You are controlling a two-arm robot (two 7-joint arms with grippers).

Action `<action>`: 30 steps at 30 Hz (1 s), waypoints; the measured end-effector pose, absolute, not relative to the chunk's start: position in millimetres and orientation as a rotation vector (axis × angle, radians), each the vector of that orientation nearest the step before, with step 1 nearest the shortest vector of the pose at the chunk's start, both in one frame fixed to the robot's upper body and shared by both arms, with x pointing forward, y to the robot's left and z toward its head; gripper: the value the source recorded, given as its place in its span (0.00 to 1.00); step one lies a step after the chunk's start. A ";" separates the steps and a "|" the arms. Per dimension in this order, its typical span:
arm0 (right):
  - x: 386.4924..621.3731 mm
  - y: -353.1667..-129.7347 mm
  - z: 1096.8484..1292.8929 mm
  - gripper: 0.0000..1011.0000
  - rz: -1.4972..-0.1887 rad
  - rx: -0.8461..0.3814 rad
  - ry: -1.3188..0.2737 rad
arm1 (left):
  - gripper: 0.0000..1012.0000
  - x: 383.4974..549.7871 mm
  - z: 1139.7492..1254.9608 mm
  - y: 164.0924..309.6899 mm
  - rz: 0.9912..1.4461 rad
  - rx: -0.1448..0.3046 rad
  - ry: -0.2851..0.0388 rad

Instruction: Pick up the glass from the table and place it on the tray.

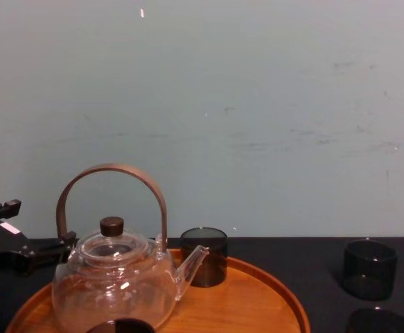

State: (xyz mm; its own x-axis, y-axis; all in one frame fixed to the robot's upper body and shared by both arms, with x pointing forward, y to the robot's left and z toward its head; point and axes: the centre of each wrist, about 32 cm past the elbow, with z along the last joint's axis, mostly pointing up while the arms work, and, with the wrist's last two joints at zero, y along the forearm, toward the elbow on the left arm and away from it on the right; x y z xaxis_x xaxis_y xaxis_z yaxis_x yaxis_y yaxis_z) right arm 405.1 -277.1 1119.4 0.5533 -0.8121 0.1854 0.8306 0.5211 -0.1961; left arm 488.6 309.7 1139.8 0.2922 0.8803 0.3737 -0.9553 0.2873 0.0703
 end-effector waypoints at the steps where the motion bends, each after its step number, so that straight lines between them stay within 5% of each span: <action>1: 405.1 -277.1 1119.3 0.99 -0.985 -0.275 -0.072 | 1.00 488.6 1139.8 309.7 1.248 0.304 -0.285; 30: 402.2 -280.2 1117.7 0.99 -1.003 -0.280 -0.055 | 1.00 488.6 1139.8 309.7 1.248 0.305 -0.285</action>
